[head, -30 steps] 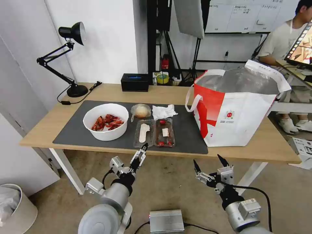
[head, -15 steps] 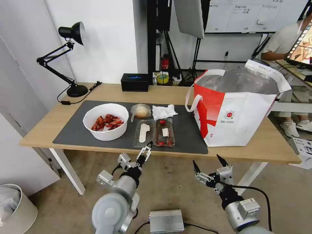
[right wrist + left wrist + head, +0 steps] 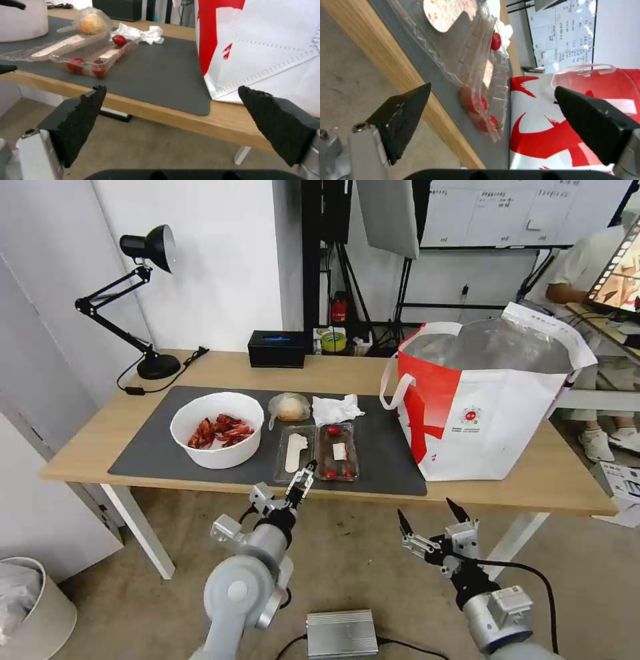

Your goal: Pick up the trash from the table and place it into the takeout bag.

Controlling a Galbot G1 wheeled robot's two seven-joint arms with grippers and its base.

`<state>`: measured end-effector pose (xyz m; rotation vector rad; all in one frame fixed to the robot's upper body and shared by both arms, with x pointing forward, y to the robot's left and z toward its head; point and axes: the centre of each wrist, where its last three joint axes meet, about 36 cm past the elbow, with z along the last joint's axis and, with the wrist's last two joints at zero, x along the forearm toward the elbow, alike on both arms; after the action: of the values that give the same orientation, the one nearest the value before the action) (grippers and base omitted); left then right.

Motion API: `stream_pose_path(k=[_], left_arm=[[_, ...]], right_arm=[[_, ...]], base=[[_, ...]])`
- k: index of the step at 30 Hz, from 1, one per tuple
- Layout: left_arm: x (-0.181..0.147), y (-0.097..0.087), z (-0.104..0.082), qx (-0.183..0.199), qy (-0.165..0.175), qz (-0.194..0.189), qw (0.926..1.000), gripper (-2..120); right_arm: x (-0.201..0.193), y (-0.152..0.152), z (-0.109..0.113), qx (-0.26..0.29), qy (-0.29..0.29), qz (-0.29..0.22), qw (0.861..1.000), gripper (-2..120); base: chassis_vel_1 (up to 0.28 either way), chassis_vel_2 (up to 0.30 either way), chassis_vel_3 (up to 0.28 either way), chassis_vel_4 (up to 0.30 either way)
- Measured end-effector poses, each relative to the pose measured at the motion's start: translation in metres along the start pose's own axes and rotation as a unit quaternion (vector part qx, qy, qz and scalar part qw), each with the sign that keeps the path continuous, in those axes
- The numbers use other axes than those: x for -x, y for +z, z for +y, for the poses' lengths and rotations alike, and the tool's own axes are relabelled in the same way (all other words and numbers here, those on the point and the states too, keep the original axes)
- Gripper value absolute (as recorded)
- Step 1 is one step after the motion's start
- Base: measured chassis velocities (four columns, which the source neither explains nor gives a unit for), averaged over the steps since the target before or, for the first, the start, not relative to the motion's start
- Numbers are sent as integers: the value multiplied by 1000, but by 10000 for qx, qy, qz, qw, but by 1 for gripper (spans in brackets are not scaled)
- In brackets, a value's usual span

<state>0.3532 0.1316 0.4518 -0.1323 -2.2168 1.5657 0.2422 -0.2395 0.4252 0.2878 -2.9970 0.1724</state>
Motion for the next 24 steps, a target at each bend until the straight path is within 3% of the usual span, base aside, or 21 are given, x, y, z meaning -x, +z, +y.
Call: stream_pose_path(k=[24], left_arm=[[14, -9, -5, -74, -247, -143, 9996, 100]], right_arm=[[6, 8, 2, 37, 29, 64, 10000, 100]], base=[[0, 0, 0, 0]])
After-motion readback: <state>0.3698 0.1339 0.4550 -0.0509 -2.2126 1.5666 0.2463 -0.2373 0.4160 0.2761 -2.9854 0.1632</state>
